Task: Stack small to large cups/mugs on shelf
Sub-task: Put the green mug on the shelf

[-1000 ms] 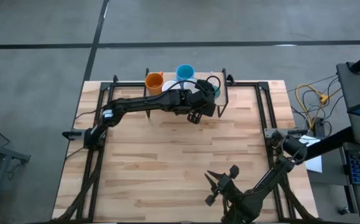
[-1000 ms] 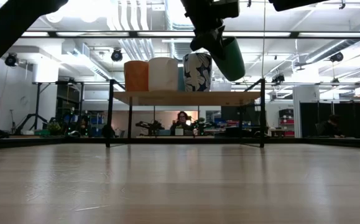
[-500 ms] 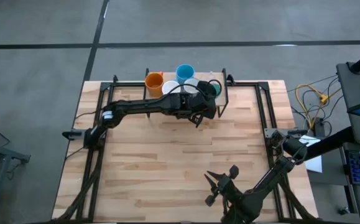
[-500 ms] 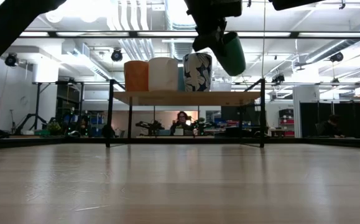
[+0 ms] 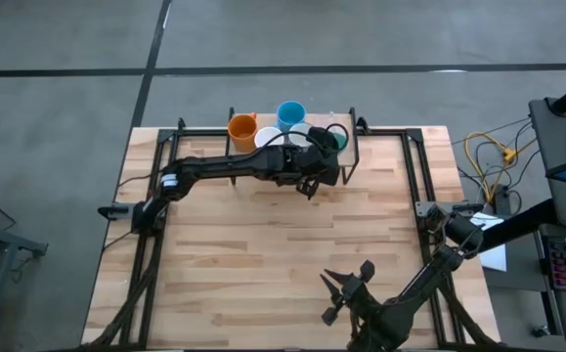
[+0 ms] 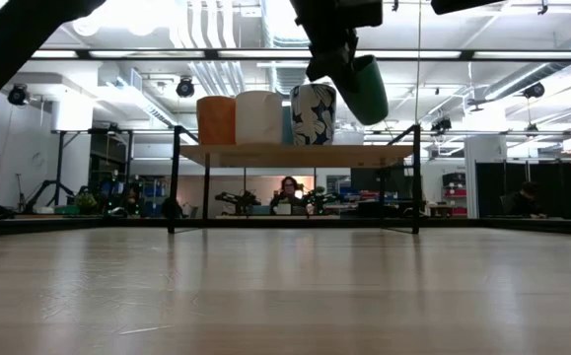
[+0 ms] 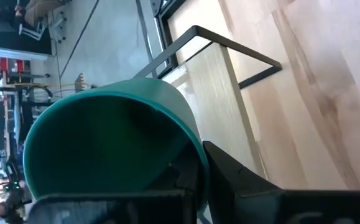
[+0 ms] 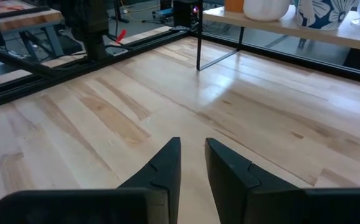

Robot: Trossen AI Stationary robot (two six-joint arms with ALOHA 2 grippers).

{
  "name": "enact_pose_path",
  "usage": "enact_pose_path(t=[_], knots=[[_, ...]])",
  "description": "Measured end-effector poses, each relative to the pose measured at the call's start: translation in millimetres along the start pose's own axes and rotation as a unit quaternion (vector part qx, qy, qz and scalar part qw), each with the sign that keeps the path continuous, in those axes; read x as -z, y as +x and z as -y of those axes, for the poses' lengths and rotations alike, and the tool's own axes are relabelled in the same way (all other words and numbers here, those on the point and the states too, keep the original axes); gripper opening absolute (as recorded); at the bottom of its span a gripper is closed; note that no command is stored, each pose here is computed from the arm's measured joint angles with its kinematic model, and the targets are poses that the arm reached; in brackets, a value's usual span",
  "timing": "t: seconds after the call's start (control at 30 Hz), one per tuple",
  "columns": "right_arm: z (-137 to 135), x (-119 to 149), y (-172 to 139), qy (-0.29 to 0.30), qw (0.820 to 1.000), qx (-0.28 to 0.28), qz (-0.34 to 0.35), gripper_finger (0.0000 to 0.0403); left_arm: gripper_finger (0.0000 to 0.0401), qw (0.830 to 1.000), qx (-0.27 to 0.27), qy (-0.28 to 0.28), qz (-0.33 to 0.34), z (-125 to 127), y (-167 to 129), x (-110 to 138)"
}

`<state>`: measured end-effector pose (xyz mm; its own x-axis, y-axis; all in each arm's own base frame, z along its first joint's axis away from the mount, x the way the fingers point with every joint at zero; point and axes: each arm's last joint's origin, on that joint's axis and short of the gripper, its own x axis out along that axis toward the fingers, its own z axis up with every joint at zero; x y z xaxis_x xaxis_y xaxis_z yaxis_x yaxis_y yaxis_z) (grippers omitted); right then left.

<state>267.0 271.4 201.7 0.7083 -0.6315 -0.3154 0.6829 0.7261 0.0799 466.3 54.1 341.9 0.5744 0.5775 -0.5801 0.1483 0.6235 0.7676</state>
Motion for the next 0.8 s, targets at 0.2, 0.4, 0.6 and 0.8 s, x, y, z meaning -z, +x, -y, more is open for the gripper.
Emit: enact_pose_path(t=[0.2,0.4,0.6,0.8], knots=[[-0.6,0.1,-0.1,0.004,1.000,-0.001,0.000,0.0068,0.0000,1.000,0.000,0.012,0.000,0.6,-0.5,-0.6],[-1.2,0.2,-0.1,0.007,1.000,-0.003,0.000,0.0068,0.0000,1.000,-0.005,0.025,0.015,6.2,-6.6,-9.0],[-1.5,0.6,-1.0,0.009,1.000,-0.004,-0.001,0.0068,0.0000,0.999,-0.020,0.022,0.038,7.4,-11.2,-17.5],[-2.4,1.5,-3.3,0.013,1.000,-0.009,-0.001,0.0068,0.0000,0.999,-0.014,0.031,0.039,10.4,-13.2,-19.0]])
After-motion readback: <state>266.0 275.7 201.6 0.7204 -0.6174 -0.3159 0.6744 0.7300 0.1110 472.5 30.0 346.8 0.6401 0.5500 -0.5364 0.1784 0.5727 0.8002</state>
